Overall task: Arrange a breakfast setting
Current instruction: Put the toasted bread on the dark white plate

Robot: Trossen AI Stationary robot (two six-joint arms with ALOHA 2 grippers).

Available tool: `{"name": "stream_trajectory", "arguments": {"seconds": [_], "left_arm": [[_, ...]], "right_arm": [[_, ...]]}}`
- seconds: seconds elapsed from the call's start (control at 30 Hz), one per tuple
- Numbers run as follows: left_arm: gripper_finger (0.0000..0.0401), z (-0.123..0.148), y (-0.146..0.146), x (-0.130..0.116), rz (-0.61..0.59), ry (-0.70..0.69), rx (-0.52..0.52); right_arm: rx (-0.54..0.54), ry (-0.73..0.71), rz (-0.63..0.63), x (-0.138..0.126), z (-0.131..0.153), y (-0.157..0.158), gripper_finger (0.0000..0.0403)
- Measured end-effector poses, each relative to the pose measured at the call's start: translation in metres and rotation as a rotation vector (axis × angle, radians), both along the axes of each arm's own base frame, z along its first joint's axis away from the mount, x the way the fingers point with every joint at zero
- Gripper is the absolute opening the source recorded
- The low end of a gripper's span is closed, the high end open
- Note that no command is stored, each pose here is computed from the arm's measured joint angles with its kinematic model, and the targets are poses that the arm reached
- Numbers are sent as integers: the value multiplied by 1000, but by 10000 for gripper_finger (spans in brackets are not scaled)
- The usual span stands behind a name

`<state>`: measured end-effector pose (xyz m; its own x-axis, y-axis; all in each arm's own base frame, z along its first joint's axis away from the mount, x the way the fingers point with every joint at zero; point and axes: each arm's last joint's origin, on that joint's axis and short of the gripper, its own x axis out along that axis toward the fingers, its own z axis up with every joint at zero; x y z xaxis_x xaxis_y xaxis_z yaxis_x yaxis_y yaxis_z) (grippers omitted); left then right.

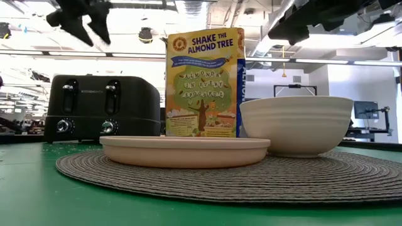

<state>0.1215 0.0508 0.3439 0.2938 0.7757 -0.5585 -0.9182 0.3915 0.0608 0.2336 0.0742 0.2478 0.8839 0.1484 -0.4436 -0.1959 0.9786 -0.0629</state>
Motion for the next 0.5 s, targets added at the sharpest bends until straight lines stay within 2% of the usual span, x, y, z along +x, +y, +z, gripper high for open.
{"name": "stream_trajectory", "arguments": {"seconds": [0.13, 0.33, 0.5], "left_arm": [[306, -5, 26, 2, 97, 101, -82], [306, -19, 66, -1, 173, 189, -237], [277, -31, 92, -6, 212, 242, -325]], "right_arm": [[9, -2, 14, -1, 0, 4, 260], [21, 1, 19, -2, 0, 7, 260], [24, 1, 16, -2, 0, 6, 260]]}}
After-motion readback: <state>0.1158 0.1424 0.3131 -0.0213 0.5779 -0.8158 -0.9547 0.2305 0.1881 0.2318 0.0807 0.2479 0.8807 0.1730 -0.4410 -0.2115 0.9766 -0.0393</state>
